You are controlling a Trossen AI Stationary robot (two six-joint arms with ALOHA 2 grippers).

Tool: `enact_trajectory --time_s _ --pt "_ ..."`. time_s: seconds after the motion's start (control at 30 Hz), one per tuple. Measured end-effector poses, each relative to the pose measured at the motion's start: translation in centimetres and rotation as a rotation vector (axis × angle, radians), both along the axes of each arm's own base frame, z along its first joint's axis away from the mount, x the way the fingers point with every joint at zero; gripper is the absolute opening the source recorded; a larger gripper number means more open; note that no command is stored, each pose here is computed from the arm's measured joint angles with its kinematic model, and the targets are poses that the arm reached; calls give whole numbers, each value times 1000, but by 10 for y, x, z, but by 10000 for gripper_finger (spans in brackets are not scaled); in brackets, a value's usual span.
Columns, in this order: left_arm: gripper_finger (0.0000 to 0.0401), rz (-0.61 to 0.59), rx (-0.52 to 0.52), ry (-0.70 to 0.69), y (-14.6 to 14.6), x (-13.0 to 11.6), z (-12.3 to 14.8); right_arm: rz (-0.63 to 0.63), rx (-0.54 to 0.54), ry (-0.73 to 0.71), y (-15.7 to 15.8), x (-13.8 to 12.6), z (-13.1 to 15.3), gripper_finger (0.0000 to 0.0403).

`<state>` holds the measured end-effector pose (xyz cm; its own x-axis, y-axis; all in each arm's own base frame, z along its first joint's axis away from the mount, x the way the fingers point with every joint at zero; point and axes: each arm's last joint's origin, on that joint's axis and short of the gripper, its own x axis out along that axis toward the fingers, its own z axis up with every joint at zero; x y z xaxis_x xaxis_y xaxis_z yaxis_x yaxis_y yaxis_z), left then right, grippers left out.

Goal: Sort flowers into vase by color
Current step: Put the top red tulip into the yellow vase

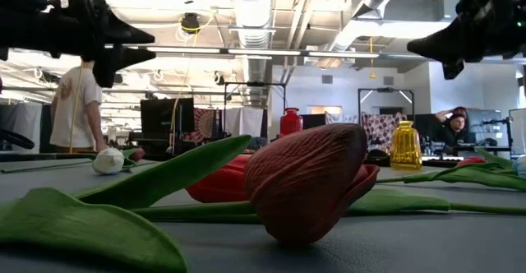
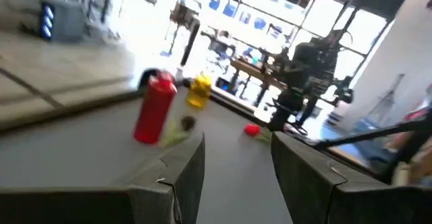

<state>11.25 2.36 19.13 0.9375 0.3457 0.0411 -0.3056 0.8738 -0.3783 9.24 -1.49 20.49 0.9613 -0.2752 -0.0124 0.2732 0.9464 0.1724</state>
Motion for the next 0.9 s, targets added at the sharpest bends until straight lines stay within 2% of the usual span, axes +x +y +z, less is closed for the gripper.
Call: enact_trajectory --time_s 0.13,0.27,0.4,0.53,0.63,0.7,0.9 --pt "160 45 82 68 3 9 2 -48 77 114 -2 6 20 36" --pt "160 52 183 142 5 20 16 -97 180 286 -4 16 42 36" --pt "160 47 287 206 7 33 29 -186 337 485 -5 24 66 36" --pt "160 20 312 249 8 42 32 -299 566 686 -5 30 82 36" --pt "160 -19 312 251 7 47 36 -351 760 800 -1 39 83 36" --pt "160 -42 321 244 7 50 40 -357 846 862 3 48 77 38" --pt "160 -63 344 228 7 53 48 -370 892 1050 22 72 56 66"
